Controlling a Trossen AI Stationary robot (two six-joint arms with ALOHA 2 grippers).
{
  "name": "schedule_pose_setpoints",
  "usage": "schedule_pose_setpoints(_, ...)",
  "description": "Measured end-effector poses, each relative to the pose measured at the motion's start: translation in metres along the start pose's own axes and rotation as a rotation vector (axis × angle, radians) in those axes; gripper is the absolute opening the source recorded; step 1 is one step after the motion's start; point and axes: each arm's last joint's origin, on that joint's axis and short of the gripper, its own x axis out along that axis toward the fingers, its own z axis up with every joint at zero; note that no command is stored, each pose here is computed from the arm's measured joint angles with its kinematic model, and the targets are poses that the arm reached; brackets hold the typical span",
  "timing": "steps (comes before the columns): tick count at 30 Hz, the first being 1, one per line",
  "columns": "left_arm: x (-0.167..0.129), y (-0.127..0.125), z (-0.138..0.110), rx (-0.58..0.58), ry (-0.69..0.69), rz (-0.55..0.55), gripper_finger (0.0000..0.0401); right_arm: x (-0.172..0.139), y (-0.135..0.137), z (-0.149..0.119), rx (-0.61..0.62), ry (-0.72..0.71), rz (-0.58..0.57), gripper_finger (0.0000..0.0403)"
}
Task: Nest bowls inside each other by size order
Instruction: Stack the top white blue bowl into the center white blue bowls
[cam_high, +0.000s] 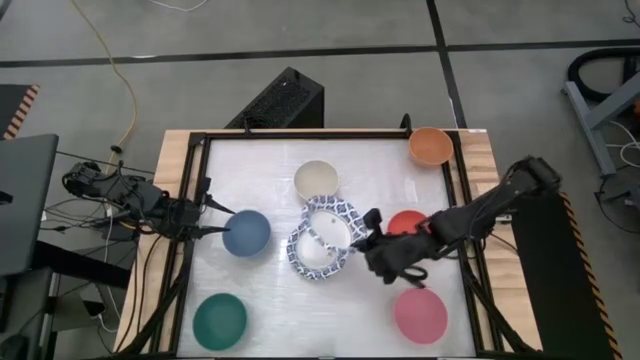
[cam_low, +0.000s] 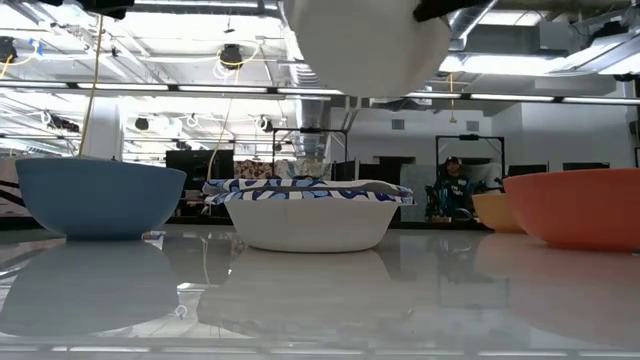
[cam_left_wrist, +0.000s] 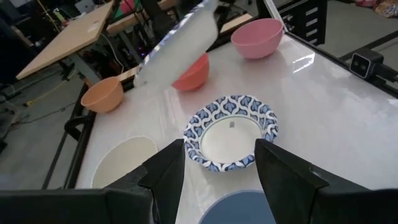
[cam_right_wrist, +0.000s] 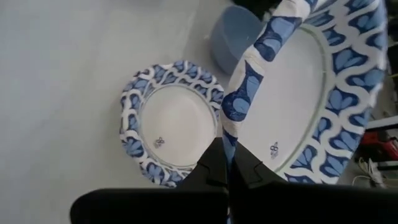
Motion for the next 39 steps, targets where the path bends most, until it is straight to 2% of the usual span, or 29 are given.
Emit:
schedule_pose_setpoints(3, 0.0, 0.0, 0.001, -0.003, -0.01, 0.003, 0.0185, 0.002, 0.001, -0.005, 0.024, -0.047, -0.025, 0.0004)
schedule_pose_setpoints(6, 0.0, 0.001, 0.001, -0.004, -0.009, 0.02, 0.0185, 0.005, 0.004, -0.003, -0.013, -0.071, -0.031, 0.0005)
schedule_pose_setpoints(12, 0.0, 0.001, 0.001, -0.013, -0.002, 0.04, 0.0185, 0.023, 0.016, -0.013, -0.166, 0.055, 0.018, 0.0005)
schedule_pose_setpoints(14, 0.0, 0.001, 0.0, -0.019, 0.005, 0.038, 0.0185, 0.028, 0.021, -0.017, -0.25, 0.093, 0.041, 0.0006)
schedule_pose_setpoints(18, 0.0, 0.001, 0.0, -0.019, 0.006, 0.037, 0.0185, 0.039, 0.035, -0.013, -0.333, 0.075, 0.07, 0.0006)
schedule_pose_setpoints(25, 0.0, 0.001, 0.0, -0.019, 0.005, 0.037, 0.0185, 0.047, 0.047, -0.012, -0.348, 0.065, 0.118, 0.0007)
schedule_pose_setpoints(34, 0.0, 0.001, 0.0, -0.028, 0.005, 0.039, 0.0185, 0.055, 0.041, -0.016, -0.352, 0.084, 0.105, 0.0008)
schedule_pose_setpoints(39, 0.0, 0.001, 0.0, -0.02, 0.005, 0.041, 0.0185, 0.062, 0.04, -0.018, -0.341, 0.068, 0.155, 0.0008)
